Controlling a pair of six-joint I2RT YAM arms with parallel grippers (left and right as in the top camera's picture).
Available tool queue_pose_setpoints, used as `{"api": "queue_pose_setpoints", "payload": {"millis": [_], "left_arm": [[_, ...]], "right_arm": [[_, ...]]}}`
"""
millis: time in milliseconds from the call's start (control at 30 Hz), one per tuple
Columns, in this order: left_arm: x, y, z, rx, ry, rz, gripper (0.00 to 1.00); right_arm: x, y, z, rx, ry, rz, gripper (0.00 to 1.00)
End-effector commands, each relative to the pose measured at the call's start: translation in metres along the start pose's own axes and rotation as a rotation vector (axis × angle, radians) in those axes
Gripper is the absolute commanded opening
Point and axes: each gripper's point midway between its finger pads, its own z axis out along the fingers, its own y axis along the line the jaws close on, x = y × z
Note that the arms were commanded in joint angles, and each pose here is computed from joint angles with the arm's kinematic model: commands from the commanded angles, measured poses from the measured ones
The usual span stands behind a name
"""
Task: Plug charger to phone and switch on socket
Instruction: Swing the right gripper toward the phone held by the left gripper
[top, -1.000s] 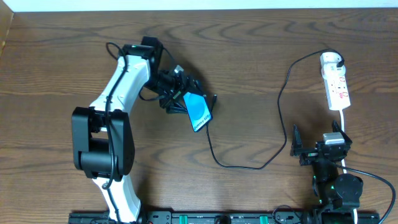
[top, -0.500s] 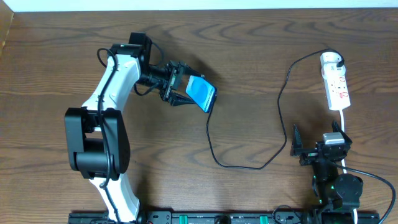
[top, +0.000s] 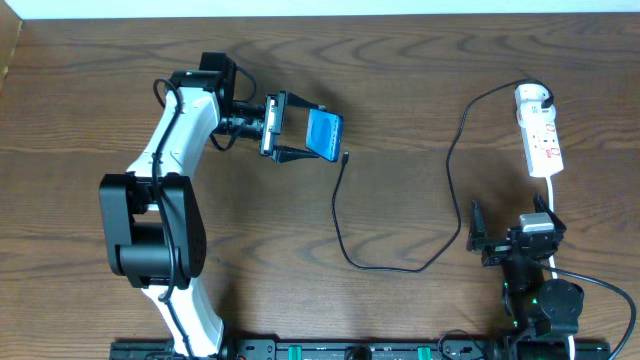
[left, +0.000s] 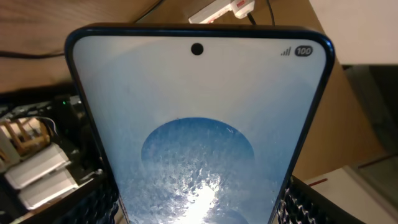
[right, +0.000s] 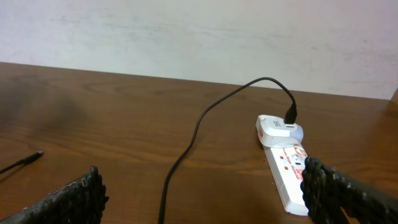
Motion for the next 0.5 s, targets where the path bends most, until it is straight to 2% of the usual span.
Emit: {"api": "queue_pose_setpoints", "payload": {"millis": [0, 467], "left_arm": [[0.0144, -0.0135, -0.0075, 0.044, 0.040, -0.054, 0.65], [0.0126, -0.0155, -0.0082, 0.048, 0.036, -0.094, 0.66]], "right_arm": [[0.0013, 0.0006, 0.0000, 0.000, 0.001, -0.010, 0.99], [0.0015, -0.0016, 0.0000, 0.013, 0.002, -0.012, 0.99]]}}
